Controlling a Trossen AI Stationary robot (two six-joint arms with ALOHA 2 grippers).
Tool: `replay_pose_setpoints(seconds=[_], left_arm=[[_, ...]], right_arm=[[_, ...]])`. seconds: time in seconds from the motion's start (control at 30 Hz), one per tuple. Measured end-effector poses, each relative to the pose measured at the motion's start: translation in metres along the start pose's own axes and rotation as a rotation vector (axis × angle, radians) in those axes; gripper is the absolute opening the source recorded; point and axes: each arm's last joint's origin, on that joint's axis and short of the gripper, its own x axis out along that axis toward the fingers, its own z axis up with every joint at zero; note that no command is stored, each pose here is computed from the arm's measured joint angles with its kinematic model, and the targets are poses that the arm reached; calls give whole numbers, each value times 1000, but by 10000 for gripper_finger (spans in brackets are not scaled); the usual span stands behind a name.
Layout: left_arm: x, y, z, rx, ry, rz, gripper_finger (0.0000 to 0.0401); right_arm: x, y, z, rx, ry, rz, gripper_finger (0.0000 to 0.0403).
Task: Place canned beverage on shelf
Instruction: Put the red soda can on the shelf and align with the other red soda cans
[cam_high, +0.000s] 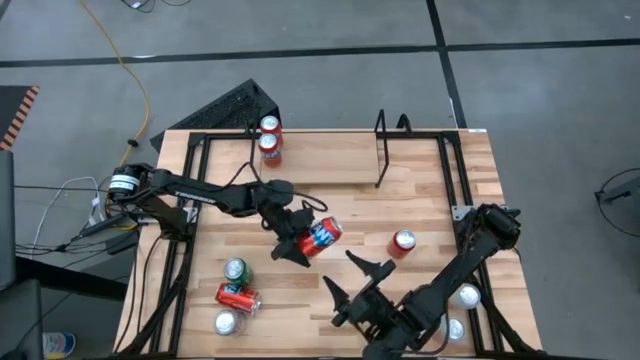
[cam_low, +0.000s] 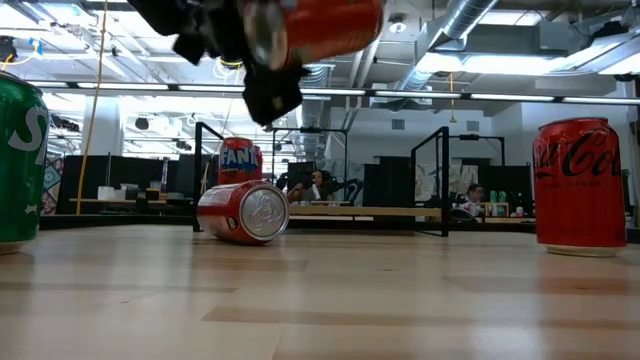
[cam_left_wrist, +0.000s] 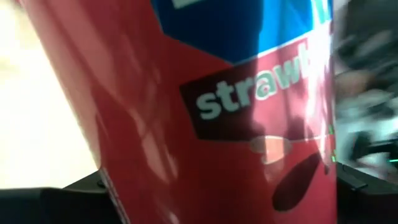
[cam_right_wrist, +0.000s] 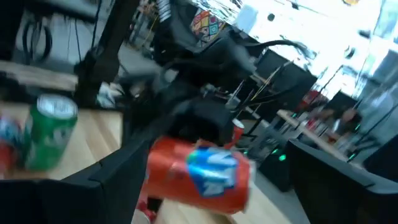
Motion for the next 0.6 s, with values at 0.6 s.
replay_pose_setpoints(seconds=[0.6], left_arm=[[-16,-80,-19,711,-29,533,290]], right_arm=[[73,-125,40,244,315,579,358]])
